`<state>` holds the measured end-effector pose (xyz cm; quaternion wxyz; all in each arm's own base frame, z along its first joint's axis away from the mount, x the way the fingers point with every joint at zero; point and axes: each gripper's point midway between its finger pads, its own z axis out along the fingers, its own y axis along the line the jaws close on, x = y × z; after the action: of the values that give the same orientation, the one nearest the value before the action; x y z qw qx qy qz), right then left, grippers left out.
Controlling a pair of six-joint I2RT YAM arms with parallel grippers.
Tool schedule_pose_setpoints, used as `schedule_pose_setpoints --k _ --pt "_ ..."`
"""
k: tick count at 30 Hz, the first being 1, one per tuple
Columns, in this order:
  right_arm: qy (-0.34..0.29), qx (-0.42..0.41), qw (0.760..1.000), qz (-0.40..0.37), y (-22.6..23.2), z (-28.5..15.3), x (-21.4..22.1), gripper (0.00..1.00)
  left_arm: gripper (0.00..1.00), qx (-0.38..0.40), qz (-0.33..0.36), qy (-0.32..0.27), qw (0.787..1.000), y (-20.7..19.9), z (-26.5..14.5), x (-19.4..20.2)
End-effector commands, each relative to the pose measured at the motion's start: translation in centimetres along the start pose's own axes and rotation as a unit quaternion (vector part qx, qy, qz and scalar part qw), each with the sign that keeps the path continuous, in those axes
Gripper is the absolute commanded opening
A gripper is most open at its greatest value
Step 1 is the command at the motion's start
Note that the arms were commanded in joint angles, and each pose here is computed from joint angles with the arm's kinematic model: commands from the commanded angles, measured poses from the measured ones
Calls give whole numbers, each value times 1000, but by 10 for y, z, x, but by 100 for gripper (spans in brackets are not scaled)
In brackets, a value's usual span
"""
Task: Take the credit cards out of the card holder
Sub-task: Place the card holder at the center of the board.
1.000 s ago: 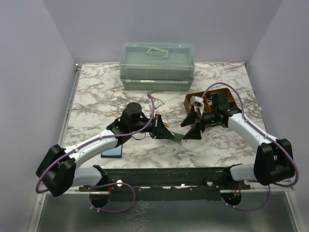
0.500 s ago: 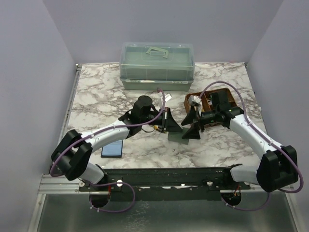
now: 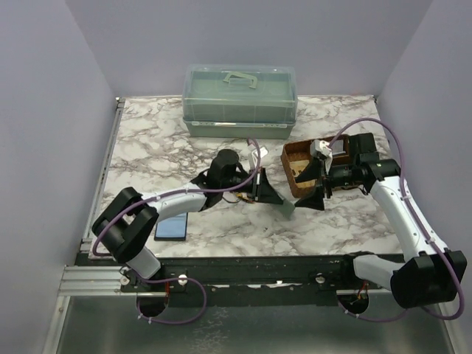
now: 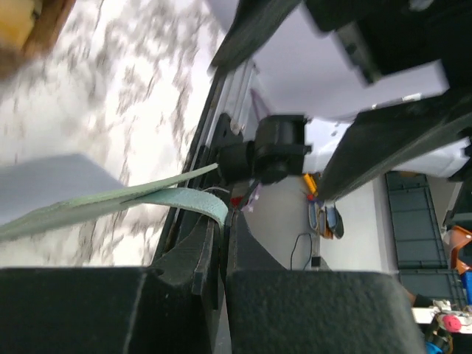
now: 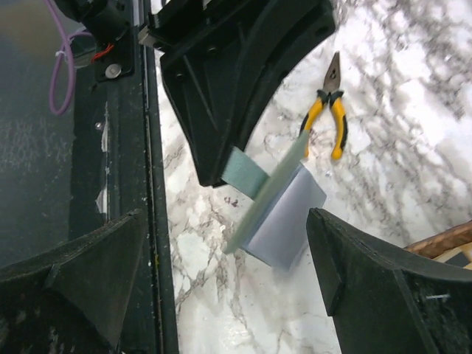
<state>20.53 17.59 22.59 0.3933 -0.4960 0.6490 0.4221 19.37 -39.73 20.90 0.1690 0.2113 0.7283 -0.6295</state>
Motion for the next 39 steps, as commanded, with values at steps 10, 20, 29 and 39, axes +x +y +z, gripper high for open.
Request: schedule_pose_setpoints --k 10,20,29,39 --pt "50 -36 994 96 -17 19 60 95 0 -144 -108 32 983 76 -71 124" --pt "151 -11 976 154 -17 65 108 86 33 -350 -224 22 909 127 -117 160" --pt "202 31 955 216 -33 95 133 64 48 -425 -212 -103 874 115 -159 124" --pt "226 21 935 273 -35 113 146 45 55 -243 -112 -148 952 13 -133 57"
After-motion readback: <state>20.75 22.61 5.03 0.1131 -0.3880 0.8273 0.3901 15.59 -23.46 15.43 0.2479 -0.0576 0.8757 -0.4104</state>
